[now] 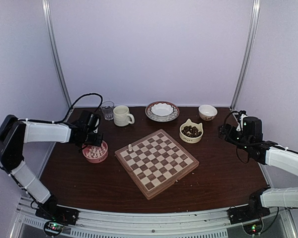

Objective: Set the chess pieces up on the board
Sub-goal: Pick up the chess pile from the storage box.

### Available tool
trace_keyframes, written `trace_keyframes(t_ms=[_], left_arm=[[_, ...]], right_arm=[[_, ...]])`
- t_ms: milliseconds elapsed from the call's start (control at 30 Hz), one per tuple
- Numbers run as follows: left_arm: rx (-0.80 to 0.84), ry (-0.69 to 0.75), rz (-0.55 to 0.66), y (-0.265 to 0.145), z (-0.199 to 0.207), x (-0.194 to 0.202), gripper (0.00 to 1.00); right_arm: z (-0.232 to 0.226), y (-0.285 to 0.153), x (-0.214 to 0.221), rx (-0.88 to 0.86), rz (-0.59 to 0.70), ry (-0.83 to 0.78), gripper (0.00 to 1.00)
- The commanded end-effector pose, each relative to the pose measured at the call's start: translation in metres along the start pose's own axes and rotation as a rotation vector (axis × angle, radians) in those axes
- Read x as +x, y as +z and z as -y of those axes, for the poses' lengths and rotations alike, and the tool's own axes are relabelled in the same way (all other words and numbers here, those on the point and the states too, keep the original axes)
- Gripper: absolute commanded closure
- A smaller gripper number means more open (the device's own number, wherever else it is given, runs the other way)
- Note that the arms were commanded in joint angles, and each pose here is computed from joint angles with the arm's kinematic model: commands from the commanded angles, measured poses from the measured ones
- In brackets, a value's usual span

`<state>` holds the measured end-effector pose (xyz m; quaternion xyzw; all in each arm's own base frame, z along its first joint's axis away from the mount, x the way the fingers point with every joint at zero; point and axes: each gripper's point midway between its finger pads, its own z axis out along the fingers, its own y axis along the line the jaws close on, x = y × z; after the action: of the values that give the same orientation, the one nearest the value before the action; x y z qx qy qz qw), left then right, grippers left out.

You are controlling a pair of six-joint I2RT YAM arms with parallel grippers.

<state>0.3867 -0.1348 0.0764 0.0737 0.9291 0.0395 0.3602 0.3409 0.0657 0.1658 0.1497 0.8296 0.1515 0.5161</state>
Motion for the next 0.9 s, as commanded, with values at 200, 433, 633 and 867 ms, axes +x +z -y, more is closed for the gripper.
trace_keyframes(t_ms=[200, 433, 633, 867], left_arm=[[0.14, -0.069, 0.195, -0.041, 0.016, -0.03, 0.83], [0.204, -0.098, 0.264, -0.06, 0.02, -0.037, 0.83], [0.21, -0.119, 0.265, -0.07, 0.017, -0.035, 0.83], [0.422, -0.07, 0.25, -0.095, 0.046, -0.03, 0.82]], right_arm=[[-0.012, -0.002, -0.015, -0.036, 0.035, -0.003, 0.01], [-0.015, -0.002, -0.015, -0.05, 0.036, -0.008, 0.01], [-0.041, -0.003, -0.011, -0.176, 0.016, -0.035, 0.03], [-0.109, -0.017, 0.003, -0.434, 0.008, -0.187, 0.05]])
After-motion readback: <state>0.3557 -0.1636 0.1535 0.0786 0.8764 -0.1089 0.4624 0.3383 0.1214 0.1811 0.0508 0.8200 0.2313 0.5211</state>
